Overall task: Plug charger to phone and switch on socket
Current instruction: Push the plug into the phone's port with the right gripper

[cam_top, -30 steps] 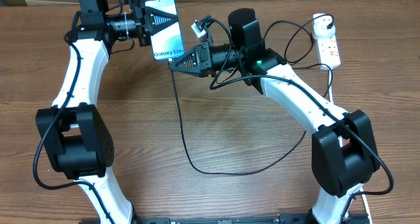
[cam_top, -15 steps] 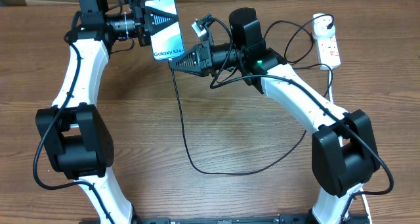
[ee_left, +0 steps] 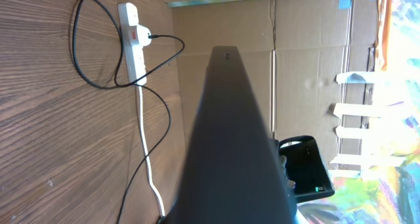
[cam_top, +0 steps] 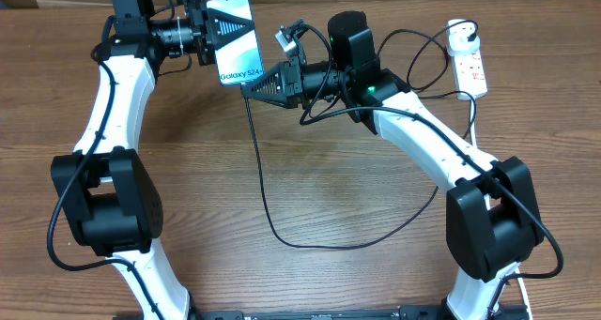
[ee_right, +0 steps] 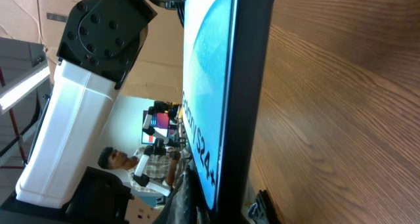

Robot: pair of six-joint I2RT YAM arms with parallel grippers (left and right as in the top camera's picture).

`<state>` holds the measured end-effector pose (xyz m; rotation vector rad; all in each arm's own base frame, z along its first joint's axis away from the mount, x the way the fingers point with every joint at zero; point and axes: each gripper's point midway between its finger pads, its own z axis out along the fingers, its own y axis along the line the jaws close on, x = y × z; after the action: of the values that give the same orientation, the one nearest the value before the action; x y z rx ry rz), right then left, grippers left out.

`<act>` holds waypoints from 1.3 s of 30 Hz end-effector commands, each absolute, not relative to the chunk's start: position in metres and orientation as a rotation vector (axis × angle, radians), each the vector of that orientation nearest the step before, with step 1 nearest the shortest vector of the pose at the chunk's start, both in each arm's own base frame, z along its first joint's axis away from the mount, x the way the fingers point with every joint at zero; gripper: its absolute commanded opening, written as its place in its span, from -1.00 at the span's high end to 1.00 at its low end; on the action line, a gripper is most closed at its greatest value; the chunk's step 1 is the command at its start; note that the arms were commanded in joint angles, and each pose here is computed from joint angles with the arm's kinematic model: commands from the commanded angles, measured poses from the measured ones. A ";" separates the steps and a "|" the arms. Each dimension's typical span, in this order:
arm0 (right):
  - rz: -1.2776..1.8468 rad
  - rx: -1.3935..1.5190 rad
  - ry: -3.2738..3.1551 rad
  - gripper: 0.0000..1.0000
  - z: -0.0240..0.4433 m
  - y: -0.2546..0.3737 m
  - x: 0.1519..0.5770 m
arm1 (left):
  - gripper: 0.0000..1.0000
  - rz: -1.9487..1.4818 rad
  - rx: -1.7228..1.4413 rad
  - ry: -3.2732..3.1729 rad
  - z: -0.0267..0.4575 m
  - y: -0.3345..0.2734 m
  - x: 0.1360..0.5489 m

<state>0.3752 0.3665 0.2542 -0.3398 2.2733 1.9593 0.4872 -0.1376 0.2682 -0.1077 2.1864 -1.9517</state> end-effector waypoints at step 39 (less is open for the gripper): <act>1.833 -0.143 2.159 0.93 0.249 0.362 0.427 | 0.91 -2.139 0.112 2.133 0.303 -0.155 0.454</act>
<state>0.3837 0.3712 0.2543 -0.3370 2.2131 1.9846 0.4908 -0.1302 0.2688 -0.1177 2.1746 -1.9319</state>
